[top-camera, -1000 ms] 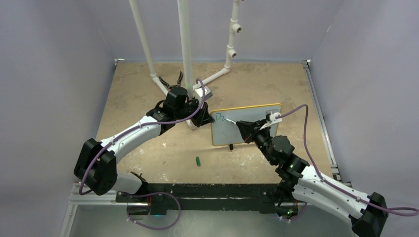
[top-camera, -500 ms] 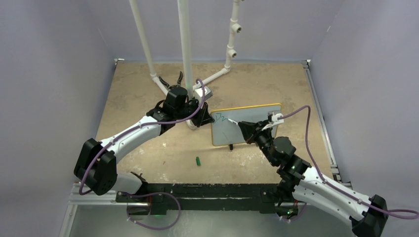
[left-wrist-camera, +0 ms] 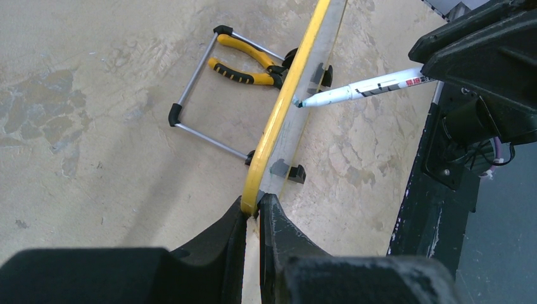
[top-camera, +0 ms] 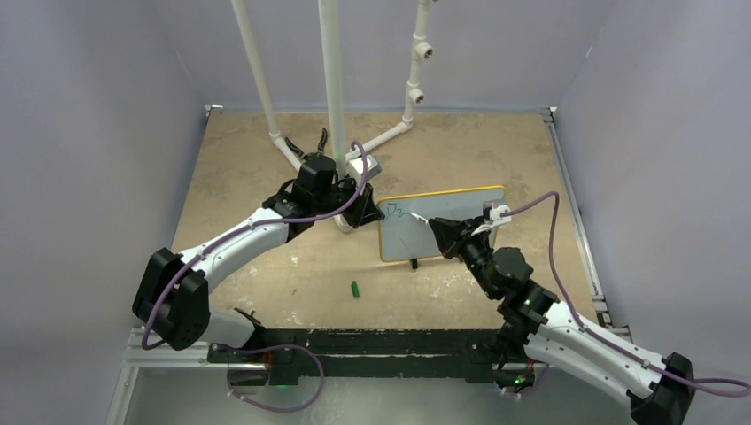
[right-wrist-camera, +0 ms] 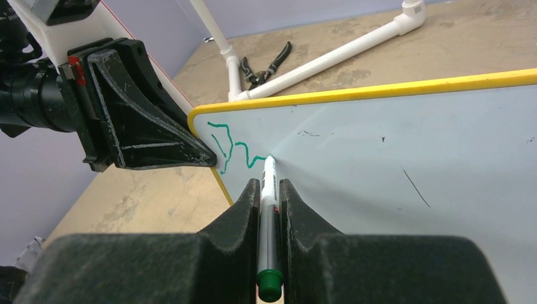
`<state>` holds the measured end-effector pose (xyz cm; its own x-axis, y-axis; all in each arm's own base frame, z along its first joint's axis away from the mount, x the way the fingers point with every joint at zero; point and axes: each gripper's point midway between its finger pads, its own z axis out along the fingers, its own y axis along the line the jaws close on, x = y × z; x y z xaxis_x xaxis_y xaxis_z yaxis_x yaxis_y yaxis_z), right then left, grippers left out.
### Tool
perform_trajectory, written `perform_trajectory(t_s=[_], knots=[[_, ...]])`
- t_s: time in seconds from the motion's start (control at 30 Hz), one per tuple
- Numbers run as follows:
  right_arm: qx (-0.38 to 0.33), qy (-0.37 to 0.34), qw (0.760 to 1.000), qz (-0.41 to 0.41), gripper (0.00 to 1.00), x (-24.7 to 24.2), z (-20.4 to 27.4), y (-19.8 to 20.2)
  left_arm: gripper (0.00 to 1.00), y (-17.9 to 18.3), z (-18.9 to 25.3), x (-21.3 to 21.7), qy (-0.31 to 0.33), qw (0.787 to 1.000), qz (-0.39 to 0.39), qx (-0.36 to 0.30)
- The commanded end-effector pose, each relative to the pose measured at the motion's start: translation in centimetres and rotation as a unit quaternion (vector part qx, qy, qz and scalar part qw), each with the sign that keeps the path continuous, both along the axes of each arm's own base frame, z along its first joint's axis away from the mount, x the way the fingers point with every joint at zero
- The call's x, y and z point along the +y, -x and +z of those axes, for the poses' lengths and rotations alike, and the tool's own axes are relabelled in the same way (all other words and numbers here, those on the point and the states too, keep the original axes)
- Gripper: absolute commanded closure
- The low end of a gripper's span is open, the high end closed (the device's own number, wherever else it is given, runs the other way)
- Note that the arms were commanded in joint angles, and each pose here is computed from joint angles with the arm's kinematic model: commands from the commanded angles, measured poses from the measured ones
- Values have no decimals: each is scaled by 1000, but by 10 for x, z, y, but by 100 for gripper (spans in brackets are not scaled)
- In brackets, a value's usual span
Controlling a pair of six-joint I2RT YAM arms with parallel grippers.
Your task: Write a sentence on the whiteboard
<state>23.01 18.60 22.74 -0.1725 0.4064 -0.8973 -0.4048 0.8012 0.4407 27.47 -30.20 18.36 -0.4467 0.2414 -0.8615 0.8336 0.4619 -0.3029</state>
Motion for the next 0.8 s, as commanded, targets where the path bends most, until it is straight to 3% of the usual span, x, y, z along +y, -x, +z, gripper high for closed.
perform_trajectory(t_s=[0.0, 0.5, 0.77], knots=[[-16, -11, 1000, -13, 100, -2, 9, -5, 100, -12, 0, 7, -6, 1000, 16, -24], [8, -10, 998, -56, 100, -19, 0, -7, 100, -12, 1, 7, -6, 1000, 16, -24], [-14, -22, 998, -49, 100, -16, 15, -8, 100, -12, 1, 7, -6, 1000, 16, -25]])
